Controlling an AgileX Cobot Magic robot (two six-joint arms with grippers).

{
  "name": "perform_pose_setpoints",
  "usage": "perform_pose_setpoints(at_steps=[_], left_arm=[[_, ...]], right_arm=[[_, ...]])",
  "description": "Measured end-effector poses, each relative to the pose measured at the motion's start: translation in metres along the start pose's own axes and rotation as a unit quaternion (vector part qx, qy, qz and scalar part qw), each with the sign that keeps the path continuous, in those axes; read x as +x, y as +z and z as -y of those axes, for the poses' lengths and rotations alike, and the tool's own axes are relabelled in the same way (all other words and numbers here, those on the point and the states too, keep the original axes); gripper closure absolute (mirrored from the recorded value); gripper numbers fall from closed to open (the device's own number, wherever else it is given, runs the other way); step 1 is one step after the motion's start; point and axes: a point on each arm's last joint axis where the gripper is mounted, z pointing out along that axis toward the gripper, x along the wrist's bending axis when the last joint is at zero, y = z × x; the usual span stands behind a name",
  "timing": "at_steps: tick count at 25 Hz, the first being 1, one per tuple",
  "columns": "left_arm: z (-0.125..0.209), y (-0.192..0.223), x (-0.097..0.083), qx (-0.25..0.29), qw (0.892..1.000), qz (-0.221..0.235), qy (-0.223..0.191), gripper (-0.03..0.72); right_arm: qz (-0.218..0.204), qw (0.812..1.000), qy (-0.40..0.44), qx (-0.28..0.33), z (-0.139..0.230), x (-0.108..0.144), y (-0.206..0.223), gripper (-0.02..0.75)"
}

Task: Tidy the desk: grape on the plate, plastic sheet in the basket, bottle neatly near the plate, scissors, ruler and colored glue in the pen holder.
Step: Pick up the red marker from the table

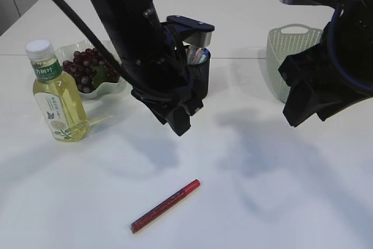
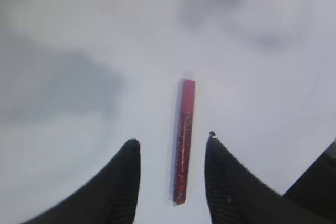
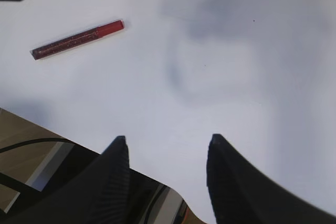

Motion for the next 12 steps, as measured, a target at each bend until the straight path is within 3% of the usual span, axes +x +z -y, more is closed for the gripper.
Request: perform_pose_setpoints(at_steps=[3, 12], left_arm=[[0.005, 0.008, -0.010, 0.016, 1.000, 0.013, 0.004, 0.382], [0.028, 0.040, -0.014, 0.054, 0.998, 0.014, 0.002, 0.376]], right_arm=[[0.000, 1.000, 0.000, 0.000, 0.000, 0.000, 0.000, 0.352], [0.000, 1.000, 0.000, 0.000, 0.000, 0.000, 0.000, 0.352]])
